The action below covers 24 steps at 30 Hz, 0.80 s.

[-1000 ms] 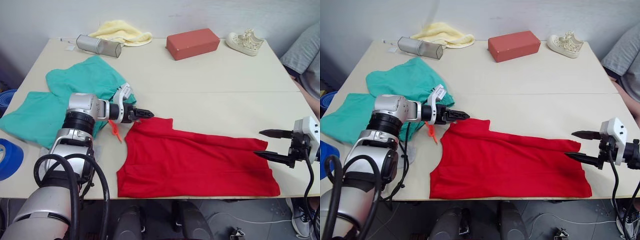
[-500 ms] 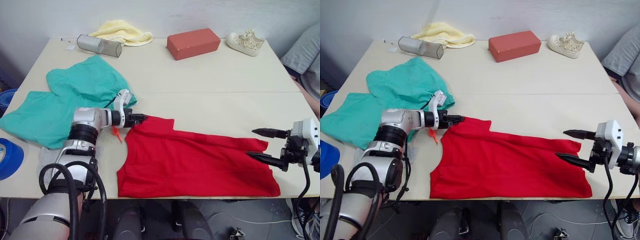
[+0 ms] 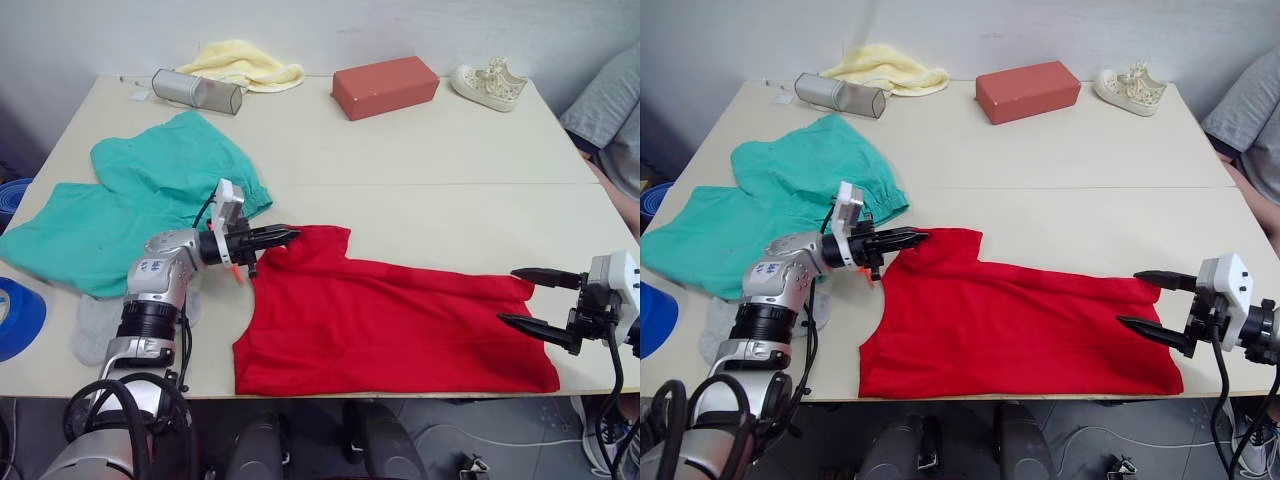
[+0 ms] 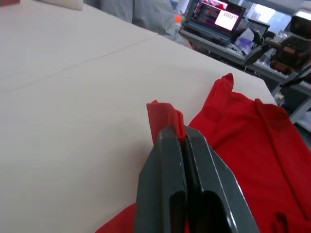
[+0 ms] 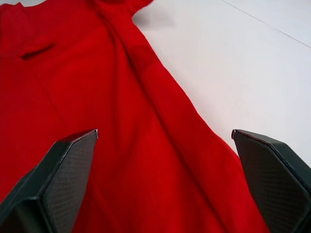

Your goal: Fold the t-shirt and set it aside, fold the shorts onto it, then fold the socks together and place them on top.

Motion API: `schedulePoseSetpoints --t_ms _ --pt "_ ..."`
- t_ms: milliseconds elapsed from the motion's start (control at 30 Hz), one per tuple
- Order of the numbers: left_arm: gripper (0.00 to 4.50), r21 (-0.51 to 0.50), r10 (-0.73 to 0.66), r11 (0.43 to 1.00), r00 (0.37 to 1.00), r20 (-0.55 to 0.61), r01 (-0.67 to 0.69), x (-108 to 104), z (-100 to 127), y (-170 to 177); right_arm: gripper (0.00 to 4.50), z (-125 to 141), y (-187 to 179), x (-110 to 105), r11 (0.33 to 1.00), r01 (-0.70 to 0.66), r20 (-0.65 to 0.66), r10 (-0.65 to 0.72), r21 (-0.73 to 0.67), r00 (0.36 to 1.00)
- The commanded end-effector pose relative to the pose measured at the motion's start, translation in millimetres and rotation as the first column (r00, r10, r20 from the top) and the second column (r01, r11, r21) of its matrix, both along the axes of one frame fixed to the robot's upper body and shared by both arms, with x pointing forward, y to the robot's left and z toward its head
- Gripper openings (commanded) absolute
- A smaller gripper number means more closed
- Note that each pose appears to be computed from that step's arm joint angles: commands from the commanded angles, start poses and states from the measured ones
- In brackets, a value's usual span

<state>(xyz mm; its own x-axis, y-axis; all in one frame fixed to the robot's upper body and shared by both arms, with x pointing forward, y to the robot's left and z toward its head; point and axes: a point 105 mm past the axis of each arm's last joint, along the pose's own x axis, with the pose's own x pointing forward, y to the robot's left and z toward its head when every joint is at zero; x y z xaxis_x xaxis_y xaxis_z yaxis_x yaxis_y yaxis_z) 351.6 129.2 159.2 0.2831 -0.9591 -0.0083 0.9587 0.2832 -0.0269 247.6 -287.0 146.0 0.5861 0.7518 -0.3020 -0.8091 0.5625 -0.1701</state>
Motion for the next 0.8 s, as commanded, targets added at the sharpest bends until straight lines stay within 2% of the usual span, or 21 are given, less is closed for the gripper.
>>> schedulePoseSetpoints --t_ms 33,267,500,800 --pt "0.02 0.080 -0.108 0.992 0.982 0.156 0.096 -18.0 4.2 -0.2 4.50 5.2 -6.9 -1.8 1.000 0.027 0.038 -0.027 -0.005 0.999" --pt "0.02 0.238 -0.243 0.954 0.938 0.248 0.184 -43.5 -20.6 2.4 4.50 -3.9 -11.3 -4.6 0.999 0.047 0.016 -0.047 -0.015 0.999" --pt "0.02 0.288 -0.297 0.933 0.917 0.268 0.218 -56.8 -29.2 10.3 4.50 -7.1 -13.3 -7.5 0.998 0.052 0.006 -0.052 -0.023 0.999" --pt "0.02 0.296 -0.308 0.925 0.926 0.218 0.238 -71.4 -32.7 22.4 4.50 -11.0 -16.3 -11.0 0.998 0.062 -0.013 -0.063 -0.029 0.998"
